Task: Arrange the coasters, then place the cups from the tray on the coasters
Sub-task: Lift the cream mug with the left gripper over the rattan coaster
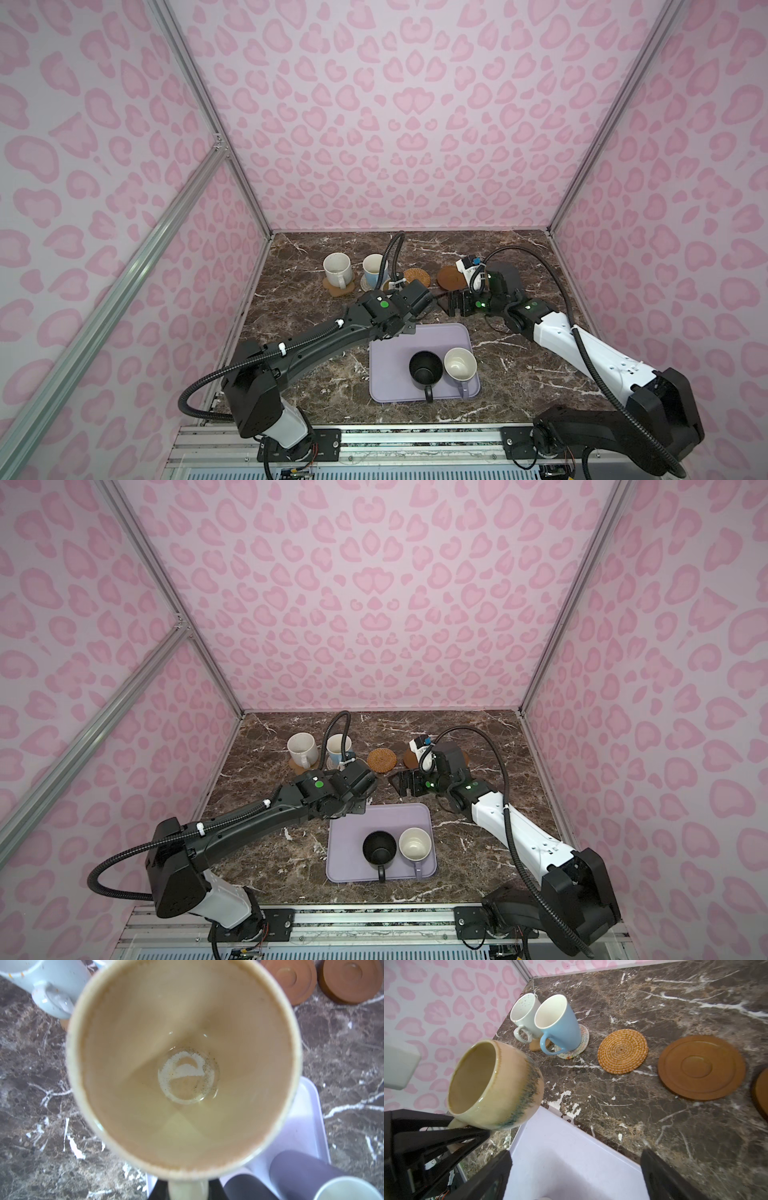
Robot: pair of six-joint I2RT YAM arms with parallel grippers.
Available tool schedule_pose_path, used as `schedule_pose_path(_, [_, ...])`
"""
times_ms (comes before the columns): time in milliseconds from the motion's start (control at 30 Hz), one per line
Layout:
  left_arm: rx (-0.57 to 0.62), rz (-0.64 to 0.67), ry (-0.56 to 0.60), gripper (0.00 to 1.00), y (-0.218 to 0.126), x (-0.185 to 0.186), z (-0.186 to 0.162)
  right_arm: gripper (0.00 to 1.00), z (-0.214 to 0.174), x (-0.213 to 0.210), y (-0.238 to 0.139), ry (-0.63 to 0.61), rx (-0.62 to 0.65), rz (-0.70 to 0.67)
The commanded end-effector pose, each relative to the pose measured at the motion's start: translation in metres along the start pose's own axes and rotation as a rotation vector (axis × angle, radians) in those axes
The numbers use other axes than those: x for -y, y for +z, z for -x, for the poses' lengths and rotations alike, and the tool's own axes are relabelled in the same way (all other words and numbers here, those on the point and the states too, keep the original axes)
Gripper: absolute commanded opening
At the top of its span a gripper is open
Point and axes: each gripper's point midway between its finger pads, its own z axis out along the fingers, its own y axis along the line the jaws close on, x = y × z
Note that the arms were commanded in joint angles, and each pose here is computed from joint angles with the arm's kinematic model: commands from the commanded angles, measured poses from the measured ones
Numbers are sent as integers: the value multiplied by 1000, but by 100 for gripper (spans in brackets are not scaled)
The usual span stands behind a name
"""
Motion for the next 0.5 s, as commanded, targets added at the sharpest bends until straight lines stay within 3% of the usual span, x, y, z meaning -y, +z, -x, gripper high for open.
schedule_pose_path(0, [75,-29,-8,3,5,14,34,98,15,10,3,39,44,-22])
schedule_pose_path(467, [63,-51,-86,3,81,46,103,97,44,58,17,124,83,-88])
